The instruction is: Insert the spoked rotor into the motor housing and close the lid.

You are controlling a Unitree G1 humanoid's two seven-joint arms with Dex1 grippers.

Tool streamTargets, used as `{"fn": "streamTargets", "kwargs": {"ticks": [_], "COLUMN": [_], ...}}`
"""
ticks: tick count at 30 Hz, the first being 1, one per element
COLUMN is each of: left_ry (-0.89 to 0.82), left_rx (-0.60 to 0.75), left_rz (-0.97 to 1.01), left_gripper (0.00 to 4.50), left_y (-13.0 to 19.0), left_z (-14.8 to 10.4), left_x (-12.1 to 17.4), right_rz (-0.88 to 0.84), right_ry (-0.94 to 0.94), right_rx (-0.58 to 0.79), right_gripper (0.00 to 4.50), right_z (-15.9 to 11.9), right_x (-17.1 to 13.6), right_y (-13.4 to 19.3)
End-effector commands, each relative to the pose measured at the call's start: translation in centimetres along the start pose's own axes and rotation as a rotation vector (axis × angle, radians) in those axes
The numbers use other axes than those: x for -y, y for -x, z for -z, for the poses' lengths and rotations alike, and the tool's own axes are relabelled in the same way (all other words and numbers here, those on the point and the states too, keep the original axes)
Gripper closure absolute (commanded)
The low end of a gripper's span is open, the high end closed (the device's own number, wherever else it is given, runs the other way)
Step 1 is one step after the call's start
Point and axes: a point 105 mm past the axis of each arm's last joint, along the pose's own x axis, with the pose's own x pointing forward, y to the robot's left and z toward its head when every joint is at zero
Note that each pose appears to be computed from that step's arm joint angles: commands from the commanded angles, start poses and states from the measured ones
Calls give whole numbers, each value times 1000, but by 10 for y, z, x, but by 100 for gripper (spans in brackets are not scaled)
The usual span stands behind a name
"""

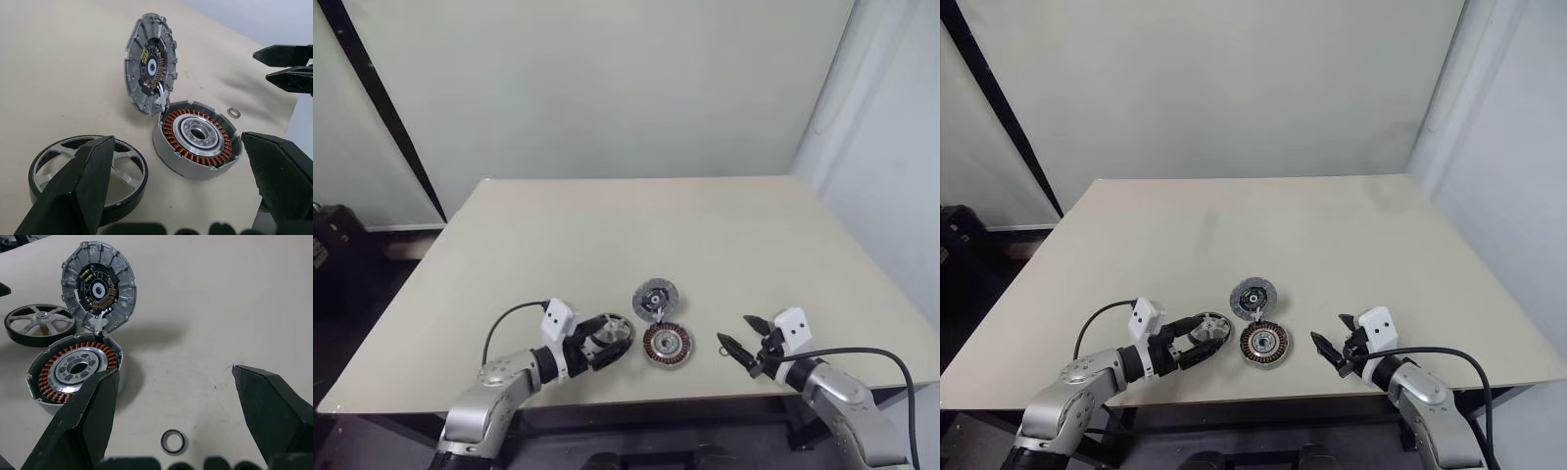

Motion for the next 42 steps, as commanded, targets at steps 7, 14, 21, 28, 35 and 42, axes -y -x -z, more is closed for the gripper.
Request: {"fn": "streamTargets", "kwargs": {"ticks": [7,14,21,28,35,42], "left_ry": [-67,-77,-81,-86,-78,-87], "left_rx": [37,10,-14,-4,-99,-134], "left_rz": [54,84,122,121,212,252], "left_gripper": [6,6,6,6,6,6], "left_y": [-5,-5,-5,-5,1,0], "left_z": [-26,-25,-20,-21,-4,3], "left_x": [5,7,11,11,24,29], "right_rz": [13,52,30,0,-2,8], "right_ry": [29,19,34,35,6,9], "right_rx": [55,91,56,6,-139,-190], "right_gripper": [48,48,48,48,48,48], "right_z": [-15,-23,-18,-12,8,20], "right_x": [4,7,2,-2,-4,-6], "right_y": [2,2,4,5,5,-6]}}
